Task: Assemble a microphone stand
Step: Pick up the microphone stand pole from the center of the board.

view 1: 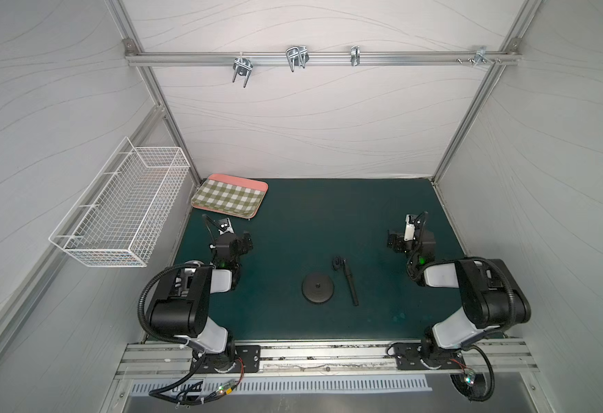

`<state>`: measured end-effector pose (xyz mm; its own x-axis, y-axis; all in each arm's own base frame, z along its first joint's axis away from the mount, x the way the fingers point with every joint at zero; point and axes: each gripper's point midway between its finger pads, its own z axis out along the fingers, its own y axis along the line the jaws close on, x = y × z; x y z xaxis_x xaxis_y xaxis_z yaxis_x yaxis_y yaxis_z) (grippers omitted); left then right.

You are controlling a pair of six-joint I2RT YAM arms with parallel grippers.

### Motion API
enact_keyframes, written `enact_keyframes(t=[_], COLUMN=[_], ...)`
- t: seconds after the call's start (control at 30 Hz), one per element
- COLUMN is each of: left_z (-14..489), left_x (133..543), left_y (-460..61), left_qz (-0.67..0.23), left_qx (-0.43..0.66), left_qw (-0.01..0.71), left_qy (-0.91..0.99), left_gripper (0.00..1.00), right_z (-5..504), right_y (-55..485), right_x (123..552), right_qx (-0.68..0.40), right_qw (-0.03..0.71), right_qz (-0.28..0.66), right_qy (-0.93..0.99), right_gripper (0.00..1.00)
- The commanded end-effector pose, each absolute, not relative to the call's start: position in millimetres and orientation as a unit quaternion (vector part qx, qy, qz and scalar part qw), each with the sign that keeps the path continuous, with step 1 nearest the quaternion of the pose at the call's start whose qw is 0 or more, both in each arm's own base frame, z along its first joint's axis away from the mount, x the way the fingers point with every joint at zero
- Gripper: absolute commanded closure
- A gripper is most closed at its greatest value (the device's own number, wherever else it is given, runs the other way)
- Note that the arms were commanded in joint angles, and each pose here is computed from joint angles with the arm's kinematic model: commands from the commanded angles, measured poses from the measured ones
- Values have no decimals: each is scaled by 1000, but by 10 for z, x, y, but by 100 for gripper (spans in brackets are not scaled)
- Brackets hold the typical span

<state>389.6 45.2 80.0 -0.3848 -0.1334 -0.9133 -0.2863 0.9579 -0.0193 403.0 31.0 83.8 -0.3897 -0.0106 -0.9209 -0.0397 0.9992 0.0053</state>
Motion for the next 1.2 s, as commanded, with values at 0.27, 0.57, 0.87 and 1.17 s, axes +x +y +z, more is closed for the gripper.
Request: enact_keyframes(t=[0.27, 0.57, 0.87, 1.17], left_z=[925, 926, 925, 941], left_x=[3952, 3964, 3964, 3948], left_y=[461, 464, 464, 464], left_qz=[74, 75, 75, 74], left_qx=[-126, -126, -126, -127], left_qw=[559, 558, 558, 562], left_qy=[816, 817, 817, 814], left_gripper=[0, 0, 0, 0], right_z=[825, 818, 809, 831], right_y=[332, 328, 322, 323], right_x=[4027, 4033, 4036, 4030], right_qx=[-28, -26, -26, -26], right_qw=[551, 550, 548, 551], right_qz=[19, 29, 28, 29], right_qy=[834, 835, 836, 834], right_gripper=[1, 1, 1, 1])
